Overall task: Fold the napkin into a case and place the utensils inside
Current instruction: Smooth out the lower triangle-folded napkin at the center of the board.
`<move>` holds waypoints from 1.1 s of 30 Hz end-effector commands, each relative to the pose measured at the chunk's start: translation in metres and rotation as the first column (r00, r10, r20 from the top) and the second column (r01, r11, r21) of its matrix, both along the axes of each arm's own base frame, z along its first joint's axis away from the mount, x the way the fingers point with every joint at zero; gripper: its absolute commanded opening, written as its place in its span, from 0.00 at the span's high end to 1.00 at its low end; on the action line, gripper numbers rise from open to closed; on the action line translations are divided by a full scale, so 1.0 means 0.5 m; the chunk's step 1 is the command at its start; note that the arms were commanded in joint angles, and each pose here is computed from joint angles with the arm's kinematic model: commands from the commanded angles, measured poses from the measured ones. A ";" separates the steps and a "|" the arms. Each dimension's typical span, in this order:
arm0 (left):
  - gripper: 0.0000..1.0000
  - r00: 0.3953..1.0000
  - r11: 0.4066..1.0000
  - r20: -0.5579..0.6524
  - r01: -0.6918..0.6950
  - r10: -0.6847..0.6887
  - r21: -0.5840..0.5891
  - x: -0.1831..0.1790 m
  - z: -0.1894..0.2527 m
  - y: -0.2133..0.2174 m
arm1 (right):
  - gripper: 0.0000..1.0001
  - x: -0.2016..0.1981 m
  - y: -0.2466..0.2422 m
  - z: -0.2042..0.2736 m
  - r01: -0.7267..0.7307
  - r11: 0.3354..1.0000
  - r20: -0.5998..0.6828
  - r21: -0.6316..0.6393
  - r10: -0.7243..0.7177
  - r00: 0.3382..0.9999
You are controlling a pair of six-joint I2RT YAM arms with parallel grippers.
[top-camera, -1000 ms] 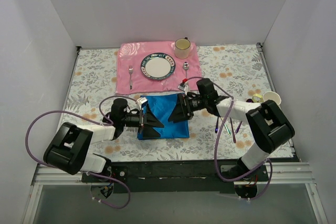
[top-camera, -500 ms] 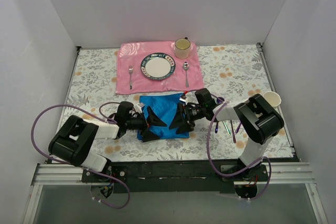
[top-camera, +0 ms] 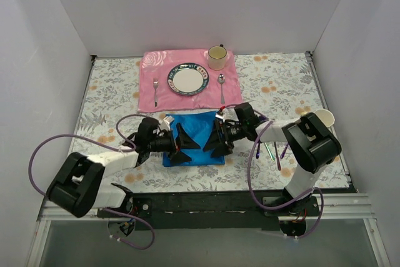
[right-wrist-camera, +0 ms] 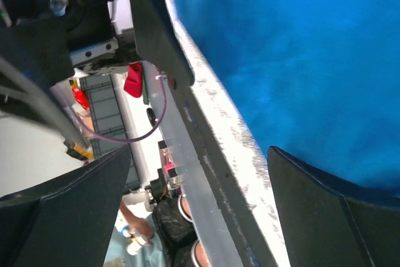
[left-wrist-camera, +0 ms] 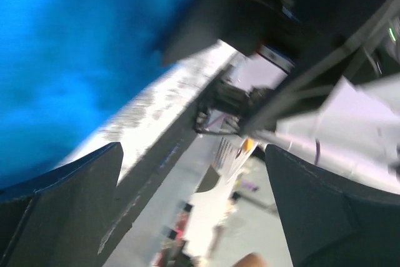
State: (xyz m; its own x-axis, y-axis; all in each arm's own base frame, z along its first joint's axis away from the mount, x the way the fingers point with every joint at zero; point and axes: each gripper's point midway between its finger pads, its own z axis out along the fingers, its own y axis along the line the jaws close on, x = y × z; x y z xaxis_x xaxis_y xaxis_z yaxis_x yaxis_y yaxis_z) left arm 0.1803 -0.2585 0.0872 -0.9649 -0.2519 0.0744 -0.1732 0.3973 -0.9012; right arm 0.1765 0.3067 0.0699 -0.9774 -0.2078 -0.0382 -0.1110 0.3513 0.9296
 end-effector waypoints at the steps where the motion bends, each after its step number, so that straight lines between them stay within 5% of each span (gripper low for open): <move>1: 0.02 0.935 0.987 0.347 0.119 -0.076 -0.106 0.015 0.167 -0.033 | 0.01 0.027 0.019 0.158 -0.084 0.985 0.228 0.151 0.048 0.973; 6: 0.02 0.950 0.996 0.312 0.049 -0.024 -0.074 0.043 0.139 -0.014 | 0.01 0.121 0.036 0.203 -0.007 0.994 0.405 0.109 -0.038 0.913; 10: 0.02 0.960 0.998 0.281 -0.003 0.018 -0.055 0.072 0.114 -0.016 | 0.01 0.193 0.067 0.195 0.043 0.992 0.424 0.120 -0.090 0.901; 20: 0.02 0.989 0.986 0.101 -0.123 0.112 0.114 0.118 -0.009 0.038 | 0.02 0.291 0.089 0.113 0.152 0.979 0.293 0.137 -0.187 0.938; 33: 0.02 0.973 0.955 -0.119 -0.167 0.200 0.243 0.085 -0.108 0.096 | 0.01 0.313 0.023 -0.061 0.246 0.969 0.157 -0.003 -0.243 0.957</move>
State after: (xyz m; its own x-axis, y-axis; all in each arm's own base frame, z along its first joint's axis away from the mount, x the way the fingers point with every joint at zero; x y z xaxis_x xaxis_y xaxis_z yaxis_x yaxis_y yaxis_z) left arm 0.2334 -0.2247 0.0547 -0.9087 -0.4090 0.0833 -0.2964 0.4917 -0.8188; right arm 0.3282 0.3239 0.0603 -0.9828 0.0136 -0.1843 -0.1670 0.3618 0.9172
